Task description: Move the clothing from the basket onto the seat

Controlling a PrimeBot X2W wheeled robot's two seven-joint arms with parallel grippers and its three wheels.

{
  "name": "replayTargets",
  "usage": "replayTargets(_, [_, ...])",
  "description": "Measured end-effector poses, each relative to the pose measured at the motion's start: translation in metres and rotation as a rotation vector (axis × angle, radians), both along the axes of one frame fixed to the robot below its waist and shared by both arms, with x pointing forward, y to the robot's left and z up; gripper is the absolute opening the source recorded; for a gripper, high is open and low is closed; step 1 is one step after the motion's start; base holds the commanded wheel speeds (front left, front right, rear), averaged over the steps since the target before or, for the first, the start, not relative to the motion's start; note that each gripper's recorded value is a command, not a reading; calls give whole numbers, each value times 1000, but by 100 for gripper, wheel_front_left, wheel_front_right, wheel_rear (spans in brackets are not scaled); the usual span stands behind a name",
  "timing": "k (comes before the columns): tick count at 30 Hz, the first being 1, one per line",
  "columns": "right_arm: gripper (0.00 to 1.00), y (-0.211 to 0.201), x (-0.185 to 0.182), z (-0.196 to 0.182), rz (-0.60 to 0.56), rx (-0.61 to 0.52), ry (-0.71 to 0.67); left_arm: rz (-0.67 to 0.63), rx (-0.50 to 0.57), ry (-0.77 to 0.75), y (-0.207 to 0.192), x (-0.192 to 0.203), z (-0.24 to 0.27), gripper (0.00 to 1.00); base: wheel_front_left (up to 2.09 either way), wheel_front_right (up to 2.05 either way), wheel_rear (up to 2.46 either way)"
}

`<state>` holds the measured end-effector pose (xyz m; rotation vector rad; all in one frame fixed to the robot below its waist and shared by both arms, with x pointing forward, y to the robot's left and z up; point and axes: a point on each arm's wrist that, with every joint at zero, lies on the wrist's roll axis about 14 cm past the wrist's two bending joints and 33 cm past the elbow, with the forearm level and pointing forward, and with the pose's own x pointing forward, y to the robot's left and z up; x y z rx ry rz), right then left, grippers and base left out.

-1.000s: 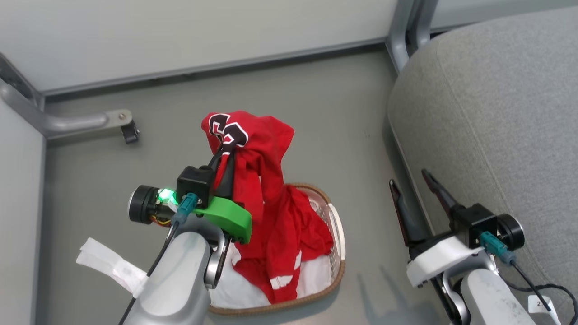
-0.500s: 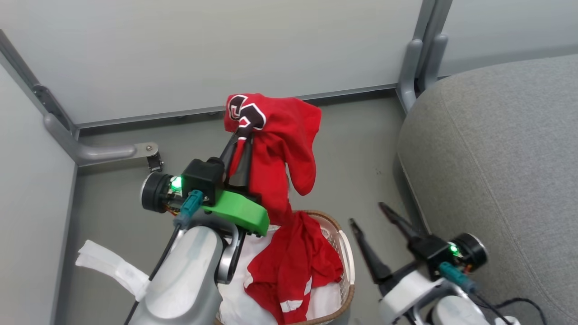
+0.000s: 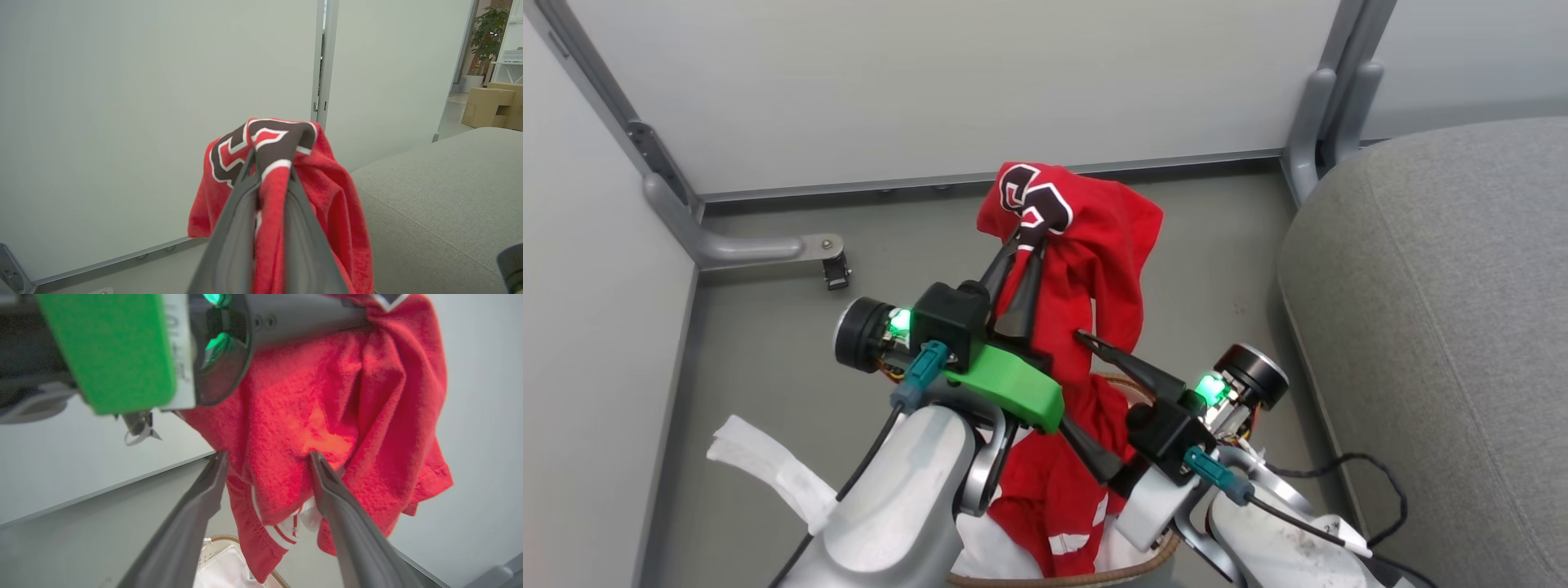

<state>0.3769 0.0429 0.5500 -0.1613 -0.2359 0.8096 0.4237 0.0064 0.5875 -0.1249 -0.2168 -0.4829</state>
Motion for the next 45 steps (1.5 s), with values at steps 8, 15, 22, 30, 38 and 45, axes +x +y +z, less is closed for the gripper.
replayTargets(8, [100, 11, 17, -16, 14, -144, -38, -20, -6, 23, -6, -7, -3, 0, 0, 0, 0])
replayTargets(15, [0, 15, 25, -4, 14, -76, -15, -33, -22, 45, -10, -15, -5, 0, 0, 0, 0])
replayTargets(22, [0, 9, 32, 9, -15, 12, 11, -25, -19, 65, -11, -15, -11, 0, 0, 0, 0])
replayTargets(30, [0, -29, 44, 26, -130, 81, -15, -49, 3, 41, -22, -6, -11, 100, 0, 0, 0])
replayTargets(38, [0, -106, 53, 58, -342, 162, -101, -137, 28, 46, -52, 1, -23, 100, 0, 0, 0])
replayTargets(45, [0, -189, 40, 69, -568, 180, -147, -285, 49, 57, -102, -2, -38, 100, 0, 0, 0])
